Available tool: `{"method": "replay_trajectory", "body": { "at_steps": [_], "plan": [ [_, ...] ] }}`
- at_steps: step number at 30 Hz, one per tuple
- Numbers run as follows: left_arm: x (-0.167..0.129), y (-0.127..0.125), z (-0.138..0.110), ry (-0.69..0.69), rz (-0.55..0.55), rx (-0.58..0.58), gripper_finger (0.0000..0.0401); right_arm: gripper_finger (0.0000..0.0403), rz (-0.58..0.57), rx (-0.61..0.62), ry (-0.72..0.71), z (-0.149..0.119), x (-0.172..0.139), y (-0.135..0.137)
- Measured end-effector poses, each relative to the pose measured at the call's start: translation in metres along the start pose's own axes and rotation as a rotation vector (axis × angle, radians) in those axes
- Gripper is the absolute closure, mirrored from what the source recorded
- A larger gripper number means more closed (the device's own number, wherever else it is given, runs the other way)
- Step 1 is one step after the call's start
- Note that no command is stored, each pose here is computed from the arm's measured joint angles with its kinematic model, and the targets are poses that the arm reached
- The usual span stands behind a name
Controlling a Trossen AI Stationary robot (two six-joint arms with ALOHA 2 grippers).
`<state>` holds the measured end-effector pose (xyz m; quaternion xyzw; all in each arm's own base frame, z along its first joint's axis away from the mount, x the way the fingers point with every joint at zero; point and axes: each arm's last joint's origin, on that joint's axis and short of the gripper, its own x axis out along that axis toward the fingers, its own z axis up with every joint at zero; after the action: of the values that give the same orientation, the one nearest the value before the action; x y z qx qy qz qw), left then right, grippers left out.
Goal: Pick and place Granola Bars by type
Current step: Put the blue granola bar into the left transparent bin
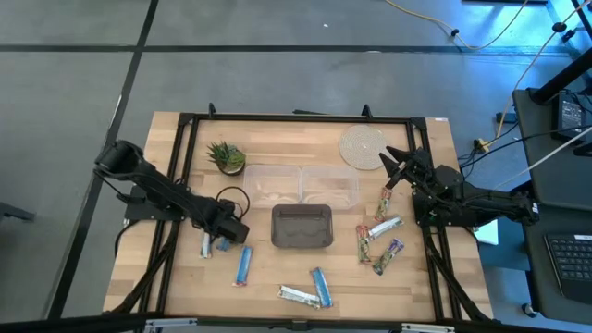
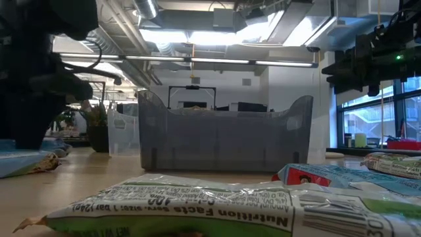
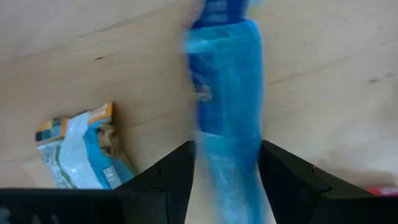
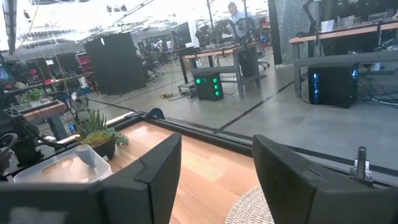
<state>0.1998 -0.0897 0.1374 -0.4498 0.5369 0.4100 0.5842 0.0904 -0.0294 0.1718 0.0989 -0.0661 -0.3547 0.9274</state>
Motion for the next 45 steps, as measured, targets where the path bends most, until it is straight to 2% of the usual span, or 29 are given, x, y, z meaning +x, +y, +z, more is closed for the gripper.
{"method": "replay_trajectory", "body": {
  "at_steps": [5, 16, 29, 36, 42, 45],
  "plan": [
    [0.006, 0.0, 0.0, -0.002, 0.038, -0.012, 0.0233, 0.0202, 0.0, 0.0, 0.0, 0.0, 0.0, 0.0],
    [0.007, 0.0, 0.001, -0.006, 0.044, 0.006, 0.0234, 0.0202, 0.0, 0.0, 0.0, 0.0, 0.0, 0.0],
    [0.005, 0.0, 0.001, -0.034, 0.054, 0.044, 0.0314, 0.0202, 0.0, 0.0, 0.0, 0.0, 0.0, 0.0],
    [-0.005, 0.005, 0.003, -0.045, 0.033, 0.06, 0.0331, 0.0202, 0.0, 0.0, 0.0, 0.0, 0.0, 0.0],
    [-0.038, 0.016, 0.008, -0.089, -0.098, 0.032, 0.0332, 0.0202, 0.0, -0.001, 0.0, 0.0, 0.0, 0.0],
    [-0.058, 0.019, 0.012, -0.186, -0.24, 0.006, 0.0334, 0.0202, 0.0, -0.001, 0.0, 0.0, 0.0, 0.0]
  ]
}}
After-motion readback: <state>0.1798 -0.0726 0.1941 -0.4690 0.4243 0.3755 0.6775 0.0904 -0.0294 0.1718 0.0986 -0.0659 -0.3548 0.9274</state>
